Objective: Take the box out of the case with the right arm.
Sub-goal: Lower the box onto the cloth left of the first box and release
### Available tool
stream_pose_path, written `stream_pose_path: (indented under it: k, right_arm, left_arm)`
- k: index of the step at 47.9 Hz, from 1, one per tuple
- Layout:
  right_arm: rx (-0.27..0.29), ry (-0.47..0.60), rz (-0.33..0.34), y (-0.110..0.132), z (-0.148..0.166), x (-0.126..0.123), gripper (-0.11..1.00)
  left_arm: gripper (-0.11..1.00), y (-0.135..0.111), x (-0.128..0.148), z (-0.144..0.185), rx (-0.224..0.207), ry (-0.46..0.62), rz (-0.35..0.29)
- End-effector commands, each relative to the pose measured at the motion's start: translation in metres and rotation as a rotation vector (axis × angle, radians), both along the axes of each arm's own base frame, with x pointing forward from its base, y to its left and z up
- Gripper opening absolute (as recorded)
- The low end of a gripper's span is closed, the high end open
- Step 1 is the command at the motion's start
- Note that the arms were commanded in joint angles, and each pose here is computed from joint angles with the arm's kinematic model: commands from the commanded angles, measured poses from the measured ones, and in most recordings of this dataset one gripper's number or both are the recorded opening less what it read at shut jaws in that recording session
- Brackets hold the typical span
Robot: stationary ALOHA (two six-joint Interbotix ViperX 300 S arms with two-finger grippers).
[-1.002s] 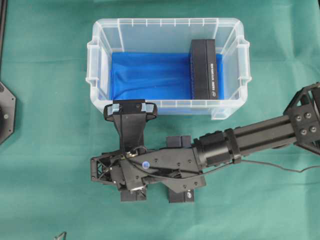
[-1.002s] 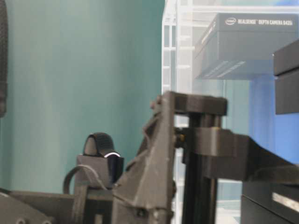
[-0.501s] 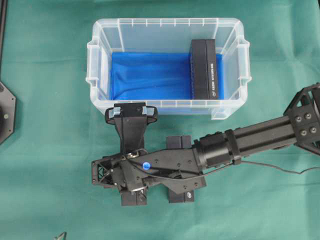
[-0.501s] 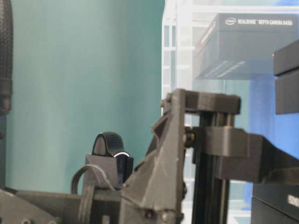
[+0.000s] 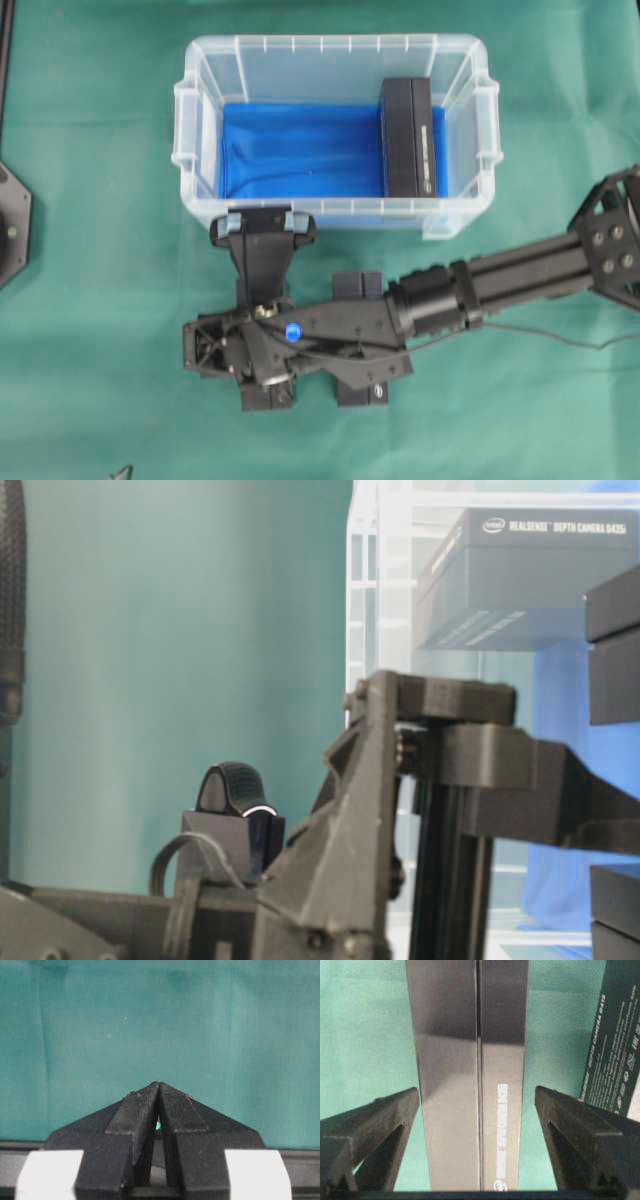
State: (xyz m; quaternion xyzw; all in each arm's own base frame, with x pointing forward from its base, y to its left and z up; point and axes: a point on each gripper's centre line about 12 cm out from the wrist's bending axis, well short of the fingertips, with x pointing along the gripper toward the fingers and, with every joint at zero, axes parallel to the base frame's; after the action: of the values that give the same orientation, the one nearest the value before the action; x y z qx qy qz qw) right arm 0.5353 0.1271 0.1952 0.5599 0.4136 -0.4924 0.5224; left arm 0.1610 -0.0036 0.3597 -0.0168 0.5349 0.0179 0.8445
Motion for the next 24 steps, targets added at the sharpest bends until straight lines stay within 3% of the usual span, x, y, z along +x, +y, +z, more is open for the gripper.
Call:
stream_pose_path:
  k: [1, 24]
  right_arm:
    - [0.017, -0.064, 0.003, 0.001, 0.033, -0.003, 0.90]
    - [-0.038, -0.082, -0.009, -0.012, 0.107, -0.022, 0.90]
  left_arm:
    - [0.00, 0.001, 0.002, 0.007, 0.003, -0.022, 0.002]
    - [0.00, 0.001, 0.002, 0.007, 0.003, -0.023, 0.002]
